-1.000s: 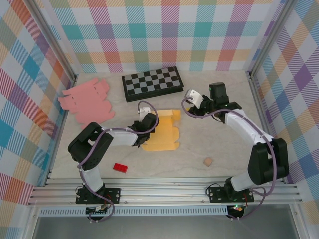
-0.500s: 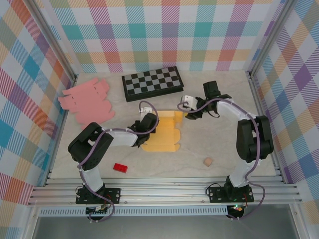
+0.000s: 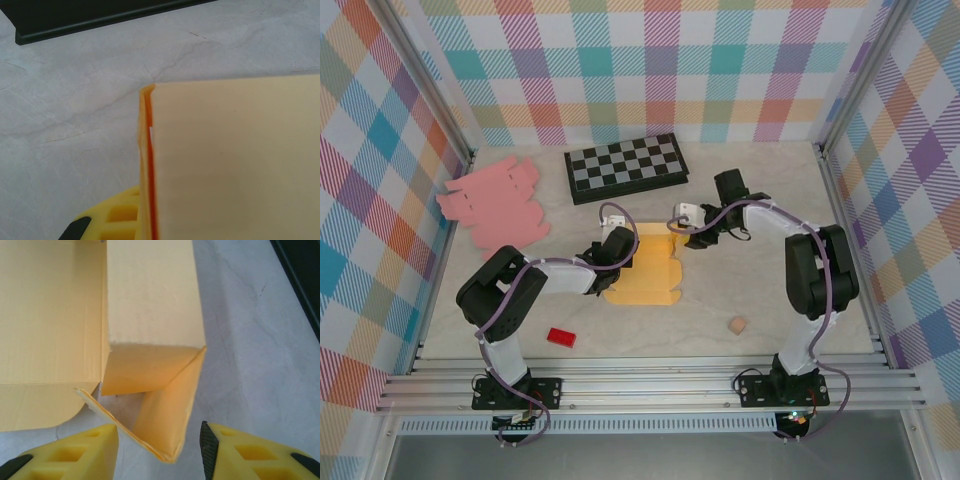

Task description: Fold the paper box

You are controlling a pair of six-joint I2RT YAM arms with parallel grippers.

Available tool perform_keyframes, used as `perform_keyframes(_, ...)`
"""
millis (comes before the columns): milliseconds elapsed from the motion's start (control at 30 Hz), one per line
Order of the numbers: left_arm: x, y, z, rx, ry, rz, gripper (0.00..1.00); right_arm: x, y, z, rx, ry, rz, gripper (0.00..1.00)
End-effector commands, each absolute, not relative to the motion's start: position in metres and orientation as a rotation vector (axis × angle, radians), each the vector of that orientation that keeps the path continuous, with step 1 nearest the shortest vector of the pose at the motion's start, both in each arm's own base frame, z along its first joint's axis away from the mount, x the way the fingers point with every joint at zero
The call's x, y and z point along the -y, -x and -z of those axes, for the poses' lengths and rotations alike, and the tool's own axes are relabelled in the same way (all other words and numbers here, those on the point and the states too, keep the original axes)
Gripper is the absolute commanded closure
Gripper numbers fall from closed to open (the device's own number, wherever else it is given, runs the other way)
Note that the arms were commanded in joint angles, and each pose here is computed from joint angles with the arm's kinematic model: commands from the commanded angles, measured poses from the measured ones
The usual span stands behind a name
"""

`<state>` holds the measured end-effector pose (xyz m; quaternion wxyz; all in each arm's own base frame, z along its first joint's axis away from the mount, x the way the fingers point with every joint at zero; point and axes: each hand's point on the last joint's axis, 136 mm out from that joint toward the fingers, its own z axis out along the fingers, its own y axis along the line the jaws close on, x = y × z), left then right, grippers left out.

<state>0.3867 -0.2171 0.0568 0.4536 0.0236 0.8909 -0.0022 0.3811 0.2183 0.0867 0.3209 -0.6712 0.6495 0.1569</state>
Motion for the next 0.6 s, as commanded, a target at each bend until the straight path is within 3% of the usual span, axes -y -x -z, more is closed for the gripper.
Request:
perform_keyframes(0, 0.223, -0.382, -0.058, -2.206, -0.106, 0.024, 0.94, -0.225, -0.376, -0.084, -1.706, 1.769, -0.463, 0.52)
perform_keyframes(567, 0.214, -0.384, -0.056, -2.221, -0.044, -0.038, 0.95, -0.239, -0.359, -0.1, -1.785, 1.68, -0.504, 0.52)
